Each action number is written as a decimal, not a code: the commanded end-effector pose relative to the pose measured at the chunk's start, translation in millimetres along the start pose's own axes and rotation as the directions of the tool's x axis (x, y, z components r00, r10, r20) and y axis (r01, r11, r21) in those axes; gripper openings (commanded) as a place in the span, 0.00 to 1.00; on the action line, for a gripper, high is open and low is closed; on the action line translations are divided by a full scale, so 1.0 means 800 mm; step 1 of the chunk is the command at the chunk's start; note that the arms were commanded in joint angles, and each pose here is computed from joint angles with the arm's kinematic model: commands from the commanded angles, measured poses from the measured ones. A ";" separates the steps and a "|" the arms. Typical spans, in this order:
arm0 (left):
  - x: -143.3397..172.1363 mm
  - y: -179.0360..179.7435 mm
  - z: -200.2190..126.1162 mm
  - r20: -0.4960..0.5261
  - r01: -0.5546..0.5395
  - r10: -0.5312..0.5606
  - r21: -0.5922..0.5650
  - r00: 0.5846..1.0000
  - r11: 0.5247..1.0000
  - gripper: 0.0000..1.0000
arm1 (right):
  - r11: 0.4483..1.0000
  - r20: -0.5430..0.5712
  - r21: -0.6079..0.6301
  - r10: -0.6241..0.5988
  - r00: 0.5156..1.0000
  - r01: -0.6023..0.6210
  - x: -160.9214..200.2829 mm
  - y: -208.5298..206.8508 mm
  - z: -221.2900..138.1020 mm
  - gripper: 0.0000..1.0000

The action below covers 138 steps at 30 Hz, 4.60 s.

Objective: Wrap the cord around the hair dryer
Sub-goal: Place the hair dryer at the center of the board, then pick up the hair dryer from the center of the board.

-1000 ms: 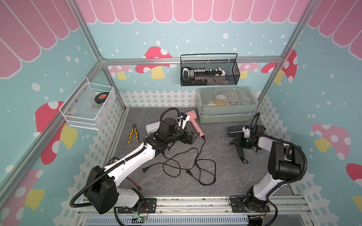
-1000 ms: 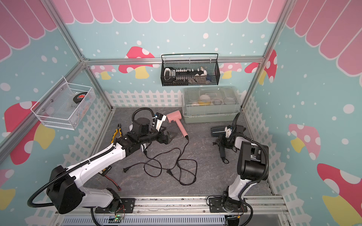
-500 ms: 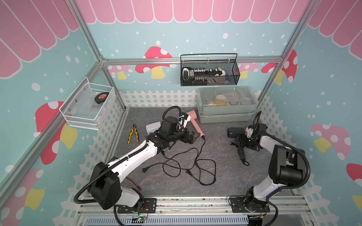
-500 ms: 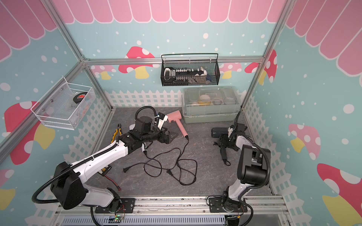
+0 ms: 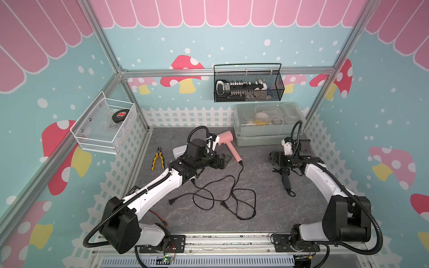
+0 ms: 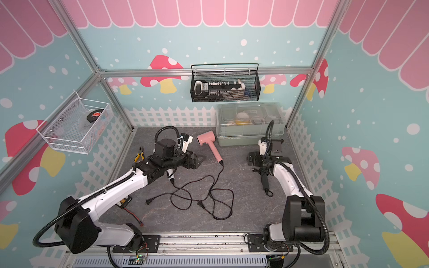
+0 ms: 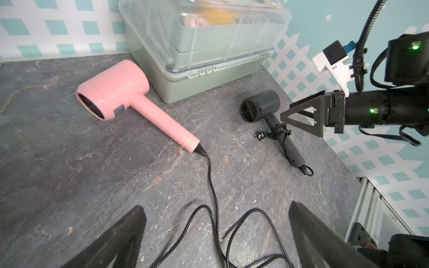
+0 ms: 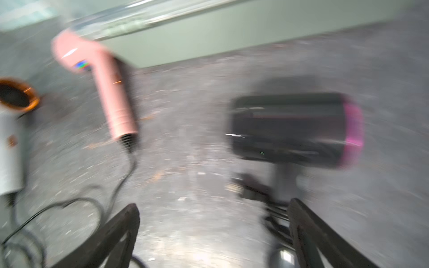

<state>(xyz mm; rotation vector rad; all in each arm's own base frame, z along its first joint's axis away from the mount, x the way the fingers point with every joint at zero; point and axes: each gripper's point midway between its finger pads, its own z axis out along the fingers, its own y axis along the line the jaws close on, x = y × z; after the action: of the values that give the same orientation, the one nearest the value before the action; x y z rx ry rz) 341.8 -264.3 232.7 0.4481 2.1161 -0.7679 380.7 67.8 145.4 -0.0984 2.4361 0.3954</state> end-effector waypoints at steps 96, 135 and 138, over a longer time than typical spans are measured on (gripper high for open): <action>-0.029 0.084 -0.079 0.151 0.142 -0.114 -0.189 0.982 0.972 0.94 | 0.648 0.222 -0.226 -0.693 0.686 0.728 -0.066 0.270 0.154 0.00; -0.030 -0.033 -0.093 -0.044 -0.017 0.038 0.401 0.998 0.916 0.99 | 0.016 0.481 0.089 -0.876 -0.028 0.996 -0.038 0.304 -0.066 0.00; -0.028 -0.039 -0.091 -0.057 -0.011 0.039 0.428 0.998 0.904 0.99 | 0.019 0.492 0.100 -0.870 -0.033 0.995 -0.039 0.309 -0.069 0.00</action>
<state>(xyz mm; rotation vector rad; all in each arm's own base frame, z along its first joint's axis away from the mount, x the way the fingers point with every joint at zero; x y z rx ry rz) 307.3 -227.3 276.8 0.6286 2.0699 -1.1495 334.6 274.7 240.0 -1.6548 1.3608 0.0640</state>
